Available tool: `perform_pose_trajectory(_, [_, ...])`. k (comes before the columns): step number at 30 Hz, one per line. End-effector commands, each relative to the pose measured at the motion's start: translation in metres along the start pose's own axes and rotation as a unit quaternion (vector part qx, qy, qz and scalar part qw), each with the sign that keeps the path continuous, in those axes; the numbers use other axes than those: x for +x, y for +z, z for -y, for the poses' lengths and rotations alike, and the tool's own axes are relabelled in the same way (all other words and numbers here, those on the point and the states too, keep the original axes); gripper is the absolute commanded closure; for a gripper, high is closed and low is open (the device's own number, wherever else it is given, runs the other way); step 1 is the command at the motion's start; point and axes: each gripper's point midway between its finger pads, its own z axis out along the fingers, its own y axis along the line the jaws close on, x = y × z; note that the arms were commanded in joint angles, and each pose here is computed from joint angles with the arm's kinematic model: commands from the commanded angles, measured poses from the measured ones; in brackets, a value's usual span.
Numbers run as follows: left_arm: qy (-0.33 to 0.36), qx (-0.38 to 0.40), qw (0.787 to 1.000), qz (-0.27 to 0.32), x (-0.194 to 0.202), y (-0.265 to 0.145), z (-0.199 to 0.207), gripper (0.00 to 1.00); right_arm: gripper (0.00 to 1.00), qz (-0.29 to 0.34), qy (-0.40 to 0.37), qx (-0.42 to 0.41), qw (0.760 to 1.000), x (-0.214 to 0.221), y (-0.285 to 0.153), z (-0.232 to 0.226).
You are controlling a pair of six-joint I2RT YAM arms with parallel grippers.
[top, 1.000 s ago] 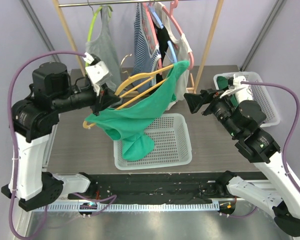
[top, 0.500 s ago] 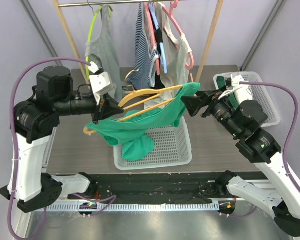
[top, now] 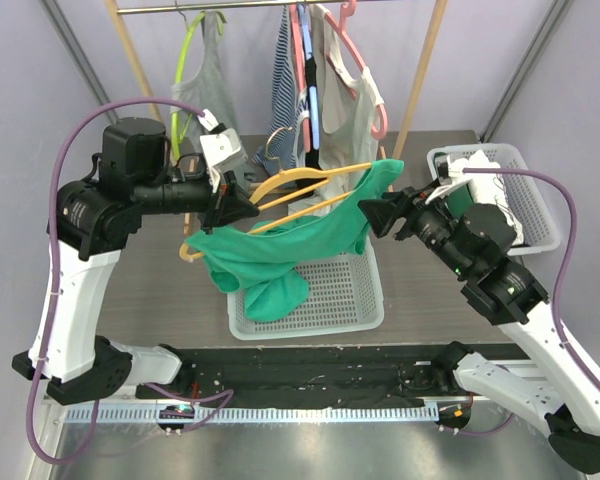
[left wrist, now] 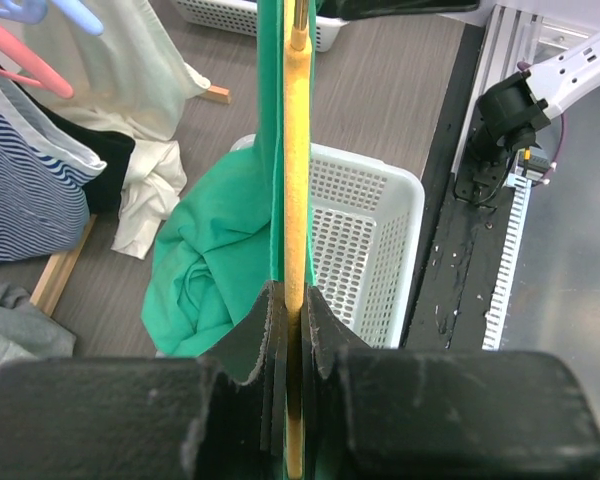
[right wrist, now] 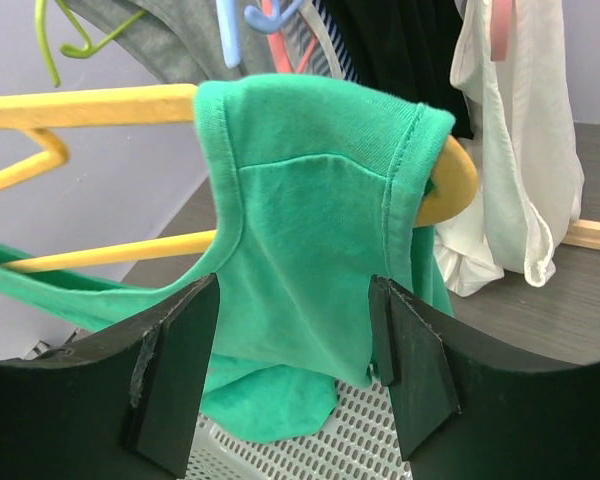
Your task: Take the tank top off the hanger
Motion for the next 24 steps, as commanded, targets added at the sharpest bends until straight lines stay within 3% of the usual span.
perform_pose_trajectory(1, [0.033, 0.001, 0.998, 0.054, -0.029, -0.013, 0.009, 1.00, 0.32, 0.025, 0.001, 0.000, 1.000, -0.011, 0.014, -0.001])
perform_pose_trajectory(24, [0.032, 0.007, 0.998, 0.050, -0.028, -0.011, 0.009, 1.00, 0.34, 0.007, -0.018, 0.041, 0.999, 0.010, 0.020, 0.020])
